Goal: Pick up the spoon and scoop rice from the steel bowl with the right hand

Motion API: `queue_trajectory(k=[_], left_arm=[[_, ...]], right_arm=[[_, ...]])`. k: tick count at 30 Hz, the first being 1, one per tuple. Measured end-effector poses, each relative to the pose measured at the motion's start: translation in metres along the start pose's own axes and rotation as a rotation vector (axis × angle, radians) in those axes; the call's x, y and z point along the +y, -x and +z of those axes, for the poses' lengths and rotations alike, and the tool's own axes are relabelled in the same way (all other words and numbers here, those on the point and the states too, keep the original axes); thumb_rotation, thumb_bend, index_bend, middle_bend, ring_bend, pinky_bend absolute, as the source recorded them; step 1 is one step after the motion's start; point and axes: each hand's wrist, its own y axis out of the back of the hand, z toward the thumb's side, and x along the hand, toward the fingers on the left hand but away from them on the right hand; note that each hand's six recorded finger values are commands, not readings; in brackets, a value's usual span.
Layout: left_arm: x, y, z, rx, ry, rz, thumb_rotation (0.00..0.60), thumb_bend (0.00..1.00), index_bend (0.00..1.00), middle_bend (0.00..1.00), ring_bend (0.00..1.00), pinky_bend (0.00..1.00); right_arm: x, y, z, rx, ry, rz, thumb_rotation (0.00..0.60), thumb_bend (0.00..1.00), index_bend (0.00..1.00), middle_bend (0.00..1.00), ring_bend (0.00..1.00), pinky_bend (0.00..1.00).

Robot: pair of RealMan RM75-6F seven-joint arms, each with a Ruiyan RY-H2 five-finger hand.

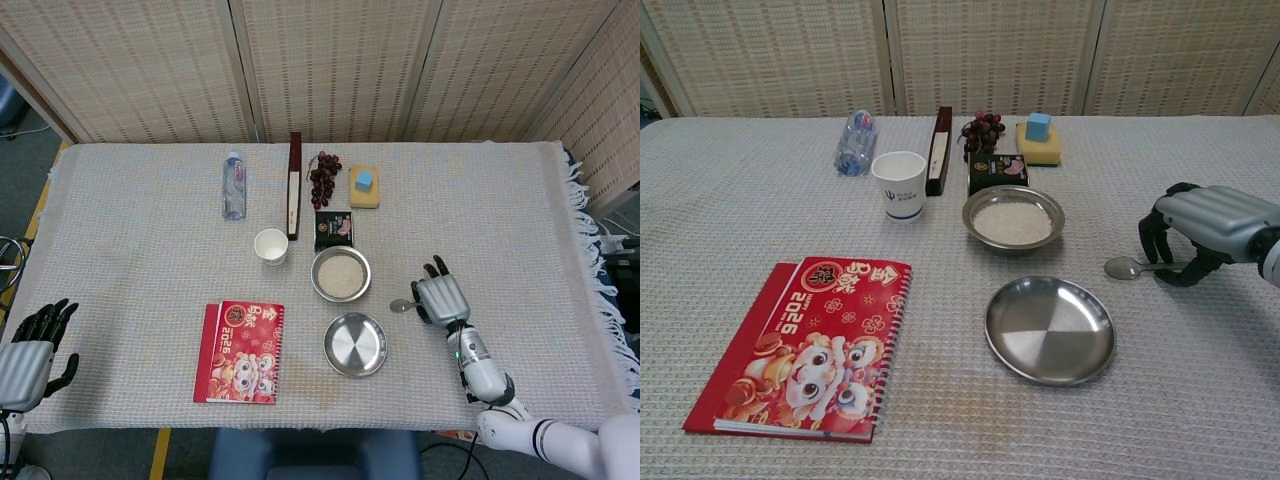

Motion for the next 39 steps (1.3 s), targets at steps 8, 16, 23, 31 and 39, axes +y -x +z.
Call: queue_trajectory(k=[8, 16, 23, 31, 39], left_arm=[[0.000, 0.001, 0.000, -0.001, 0.001, 0.001, 0.600, 0.48, 0.00, 0.00, 0.00, 0.12], [0.001, 0.001, 0.000, -0.003, 0.001, 0.003, 0.600, 0.48, 0.00, 0.00, 0.00, 0.12], [0.001, 0.002, 0.000, -0.003, 0.002, 0.002, 0.600, 0.48, 0.00, 0.00, 0.00, 0.12], [0.000, 0.001, 0.001, -0.005, 0.001, -0.002, 0.600, 0.48, 0.00, 0.00, 0.00, 0.12], [0.000, 0.002, 0.002, -0.008, 0.000, -0.002, 0.600, 0.48, 0.00, 0.00, 0.00, 0.13]], right_arm=[[-0.001, -0.001, 0.000, -0.004, 0.004, 0.002, 0.600, 0.32, 0.95, 0.59, 0.18, 0.00], [0.000, -0.002, -0.003, -0.010, 0.011, 0.005, 0.600, 0.33, 0.95, 0.59, 0.18, 0.00], [0.010, -0.006, -0.009, -0.013, 0.007, -0.015, 0.600, 0.33, 0.95, 0.59, 0.18, 0.00], [0.037, -0.012, -0.021, -0.018, -0.036, -0.052, 0.600, 0.33, 0.95, 0.59, 0.18, 0.00], [0.080, 0.003, -0.013, -0.002, -0.113, -0.106, 0.600, 0.33, 0.95, 0.59, 0.18, 0.00]])
